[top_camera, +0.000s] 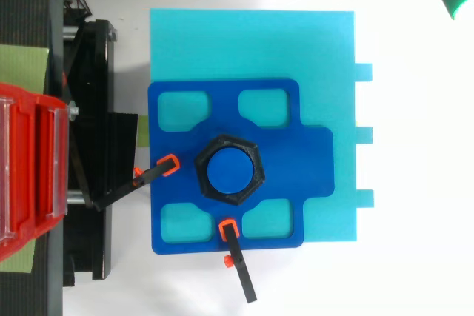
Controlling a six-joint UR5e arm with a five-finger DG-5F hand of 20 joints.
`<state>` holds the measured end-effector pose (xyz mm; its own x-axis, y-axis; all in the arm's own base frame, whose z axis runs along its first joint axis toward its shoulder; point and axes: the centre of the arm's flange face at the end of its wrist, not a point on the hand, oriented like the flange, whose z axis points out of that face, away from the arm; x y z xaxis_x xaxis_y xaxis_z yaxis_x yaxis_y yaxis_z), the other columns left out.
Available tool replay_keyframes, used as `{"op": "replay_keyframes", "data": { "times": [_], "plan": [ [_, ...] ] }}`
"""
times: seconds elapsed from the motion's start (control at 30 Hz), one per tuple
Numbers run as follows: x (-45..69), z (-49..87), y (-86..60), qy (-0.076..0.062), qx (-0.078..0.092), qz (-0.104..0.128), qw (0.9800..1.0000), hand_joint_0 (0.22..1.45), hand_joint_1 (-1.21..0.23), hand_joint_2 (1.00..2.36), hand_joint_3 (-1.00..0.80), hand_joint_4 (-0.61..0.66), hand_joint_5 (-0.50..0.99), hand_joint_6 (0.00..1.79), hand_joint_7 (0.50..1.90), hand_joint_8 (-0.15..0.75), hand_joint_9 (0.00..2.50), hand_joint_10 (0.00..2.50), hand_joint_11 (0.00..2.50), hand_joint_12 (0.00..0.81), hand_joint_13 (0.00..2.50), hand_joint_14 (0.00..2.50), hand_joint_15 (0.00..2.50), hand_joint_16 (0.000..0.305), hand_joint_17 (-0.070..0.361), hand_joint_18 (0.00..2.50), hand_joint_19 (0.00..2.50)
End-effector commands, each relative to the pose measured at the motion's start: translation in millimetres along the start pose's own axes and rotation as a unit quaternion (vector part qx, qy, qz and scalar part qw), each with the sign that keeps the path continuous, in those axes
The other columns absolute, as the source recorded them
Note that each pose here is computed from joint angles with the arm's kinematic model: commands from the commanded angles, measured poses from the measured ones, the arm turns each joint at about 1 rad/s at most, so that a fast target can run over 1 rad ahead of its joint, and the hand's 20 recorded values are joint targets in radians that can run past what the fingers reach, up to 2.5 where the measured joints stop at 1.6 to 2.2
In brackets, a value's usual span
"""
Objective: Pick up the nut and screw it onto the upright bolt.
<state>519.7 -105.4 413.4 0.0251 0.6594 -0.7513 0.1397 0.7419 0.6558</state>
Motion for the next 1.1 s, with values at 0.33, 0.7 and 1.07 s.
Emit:
{"op": "replay_keyframes", "data": {
  "times": [0.33,0.7,1.07],
  "plan": [
    [0.9,-1.1,-1.0,0.004,0.004,-0.001,1.0000,0.48,-0.26,1.00,-0.50,0.13,-0.24,0.50,0.59,0.217,0.08,0.00,0.00,0.382,0.00,0.00,0.00,0.048,0.107,0.00,0.00],
    [0.9,-1.1,-1.0,0.004,0.004,-0.001,1.0000,0.49,-0.25,1.00,-0.50,0.12,-0.25,0.50,0.61,0.211,0.03,0.00,0.00,0.380,0.00,0.00,0.00,0.047,0.107,0.00,0.00],
    [0.9,-1.1,-1.0,0.004,0.004,-0.001,1.0000,0.49,-0.26,1.00,-0.50,0.12,-0.25,0.50,0.60,0.210,0.02,0.00,0.00,0.378,0.00,0.00,0.00,0.047,0.107,0.00,0.00]
  ]
}}
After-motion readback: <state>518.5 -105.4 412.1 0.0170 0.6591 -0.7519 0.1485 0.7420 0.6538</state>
